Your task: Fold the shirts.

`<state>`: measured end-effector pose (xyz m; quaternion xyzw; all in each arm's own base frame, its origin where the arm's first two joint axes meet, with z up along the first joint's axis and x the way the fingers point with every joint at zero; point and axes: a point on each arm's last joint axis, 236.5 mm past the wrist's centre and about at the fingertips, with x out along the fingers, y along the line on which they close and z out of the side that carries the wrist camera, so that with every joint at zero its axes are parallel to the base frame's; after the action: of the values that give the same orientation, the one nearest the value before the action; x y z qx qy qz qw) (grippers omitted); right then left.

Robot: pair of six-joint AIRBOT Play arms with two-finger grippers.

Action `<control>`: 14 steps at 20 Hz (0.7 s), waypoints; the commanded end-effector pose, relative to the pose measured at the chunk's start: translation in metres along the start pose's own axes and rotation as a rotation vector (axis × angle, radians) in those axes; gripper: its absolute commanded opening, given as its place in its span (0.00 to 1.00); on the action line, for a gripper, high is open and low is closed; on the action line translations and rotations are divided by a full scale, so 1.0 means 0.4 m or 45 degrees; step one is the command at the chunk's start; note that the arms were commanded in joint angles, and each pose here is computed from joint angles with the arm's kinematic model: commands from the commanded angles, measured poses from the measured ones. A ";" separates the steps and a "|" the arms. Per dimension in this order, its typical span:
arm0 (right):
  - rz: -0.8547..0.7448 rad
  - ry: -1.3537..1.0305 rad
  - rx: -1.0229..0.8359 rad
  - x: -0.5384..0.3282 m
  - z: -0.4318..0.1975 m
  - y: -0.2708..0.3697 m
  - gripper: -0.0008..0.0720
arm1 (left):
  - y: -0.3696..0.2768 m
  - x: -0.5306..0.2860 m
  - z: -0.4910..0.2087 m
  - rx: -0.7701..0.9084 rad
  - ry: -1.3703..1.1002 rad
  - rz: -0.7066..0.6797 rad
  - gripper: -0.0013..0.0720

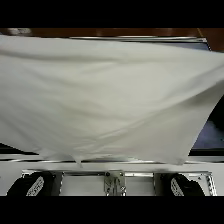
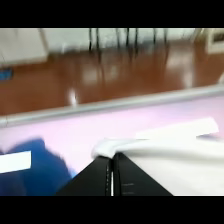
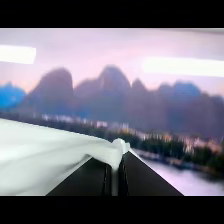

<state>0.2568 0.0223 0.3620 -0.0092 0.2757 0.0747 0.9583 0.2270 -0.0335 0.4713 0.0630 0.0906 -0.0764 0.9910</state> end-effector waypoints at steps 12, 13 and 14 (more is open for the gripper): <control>0.064 0.269 0.829 0.994 -0.373 -0.161 0.12 | 0.048 0.815 -0.846 -0.820 0.649 -0.009 0.07; 0.075 0.280 0.847 1.029 -0.394 -0.139 0.12 | 0.024 0.851 -0.893 -0.823 0.678 -0.039 0.07; 0.083 0.313 0.838 1.060 -0.424 -0.112 0.12 | -0.003 0.877 -0.946 -0.828 0.734 -0.062 0.07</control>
<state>0.4912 0.0111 0.0292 0.2357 0.4331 0.0257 0.8696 0.4661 -0.0139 0.0943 -0.1722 0.3835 -0.0432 0.9063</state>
